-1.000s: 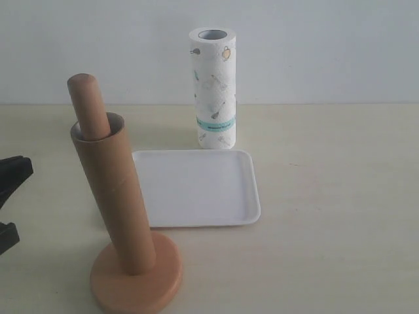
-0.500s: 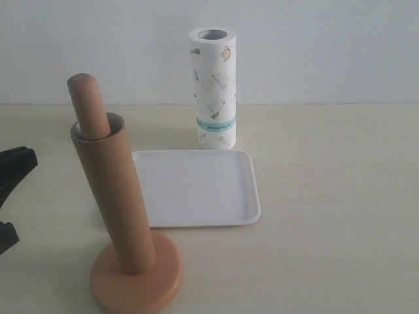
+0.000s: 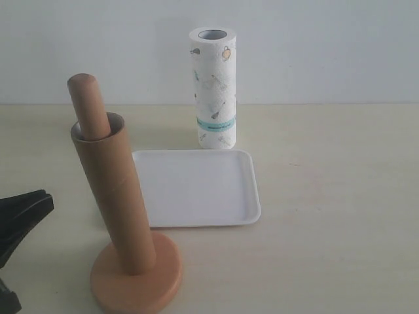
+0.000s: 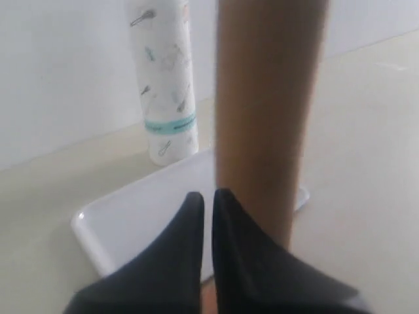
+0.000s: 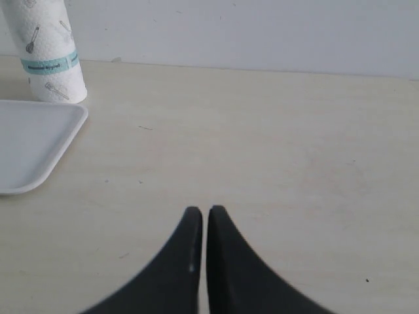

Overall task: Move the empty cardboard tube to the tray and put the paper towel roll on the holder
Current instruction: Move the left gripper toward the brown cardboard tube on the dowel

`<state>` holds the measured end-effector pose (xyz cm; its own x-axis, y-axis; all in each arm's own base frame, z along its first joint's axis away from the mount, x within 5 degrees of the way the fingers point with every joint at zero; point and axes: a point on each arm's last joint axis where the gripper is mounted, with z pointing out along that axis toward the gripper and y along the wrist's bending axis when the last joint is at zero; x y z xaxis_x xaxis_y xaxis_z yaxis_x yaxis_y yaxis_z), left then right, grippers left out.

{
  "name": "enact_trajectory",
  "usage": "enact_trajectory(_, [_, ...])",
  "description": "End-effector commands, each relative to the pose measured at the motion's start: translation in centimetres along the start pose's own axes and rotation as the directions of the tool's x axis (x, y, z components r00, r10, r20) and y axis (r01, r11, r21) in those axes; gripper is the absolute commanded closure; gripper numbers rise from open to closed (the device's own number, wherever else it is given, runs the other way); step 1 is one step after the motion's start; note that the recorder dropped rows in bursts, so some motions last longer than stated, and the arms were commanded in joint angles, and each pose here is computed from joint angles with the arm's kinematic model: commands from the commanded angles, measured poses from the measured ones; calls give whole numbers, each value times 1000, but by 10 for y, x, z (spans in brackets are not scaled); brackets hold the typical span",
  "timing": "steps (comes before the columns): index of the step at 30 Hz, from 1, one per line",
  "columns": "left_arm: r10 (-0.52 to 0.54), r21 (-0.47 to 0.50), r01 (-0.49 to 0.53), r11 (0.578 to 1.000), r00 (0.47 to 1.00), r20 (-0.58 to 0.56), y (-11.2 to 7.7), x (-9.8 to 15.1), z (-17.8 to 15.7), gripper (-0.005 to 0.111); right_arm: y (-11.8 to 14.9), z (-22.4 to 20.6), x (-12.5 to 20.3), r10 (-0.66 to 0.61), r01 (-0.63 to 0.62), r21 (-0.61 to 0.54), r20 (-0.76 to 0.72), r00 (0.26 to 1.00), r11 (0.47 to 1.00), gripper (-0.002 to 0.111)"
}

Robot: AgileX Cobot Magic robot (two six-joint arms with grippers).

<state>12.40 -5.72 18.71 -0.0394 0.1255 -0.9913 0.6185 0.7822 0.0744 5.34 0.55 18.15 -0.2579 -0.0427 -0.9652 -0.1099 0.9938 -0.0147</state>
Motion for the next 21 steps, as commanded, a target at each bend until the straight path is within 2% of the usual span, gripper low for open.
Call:
enact_trajectory(1, [25, 120, -34, 992, 997, 74, -12, -5, -2, 103, 0, 0, -1, 3, -3, 2, 10, 1000, 1000, 106])
enact_trajectory(5, [-53, 130, 45, 991, 997, 58, -12, -5, -2, 101, 0, 0, -1, 3, -3, 2, 10, 1000, 1000, 106])
enact_trajectory(7, [-80, 133, 72, 989, 995, 58, -12, -5, -2, 93, 0, 0, -1, 3, -3, 2, 10, 1000, 1000, 106])
enact_trajectory(10, [-90, 134, 82, 988, 994, 56, -12, -5, -2, 68, 0, 0, -1, 3, -3, 2, 10, 1000, 1000, 106])
enact_trajectory(12, [-104, 130, 96, 987, 993, 57, -12, -5, -2, 44, 0, 0, -1, 3, -3, 2, 10, 1000, 1000, 106])
enact_trajectory(15, [-204, 114, 197, 974, 978, 53, -10, -6, -1, 18, 0, 0, -1, 3, -3, 2, 10, 1000, 1000, 106])
enact_trajectory(17, [-219, 115, 212, 970, 974, 51, -10, -6, -1, 13, 0, 0, -1, 3, -3, 2, 10, 1000, 1000, 106])
enact_trajectory(21, [-227, 120, 220, 968, 973, 47, -10, -5, -1, 13, 0, 0, -1, 3, -3, 2, 10, 1000, 1000, 106])
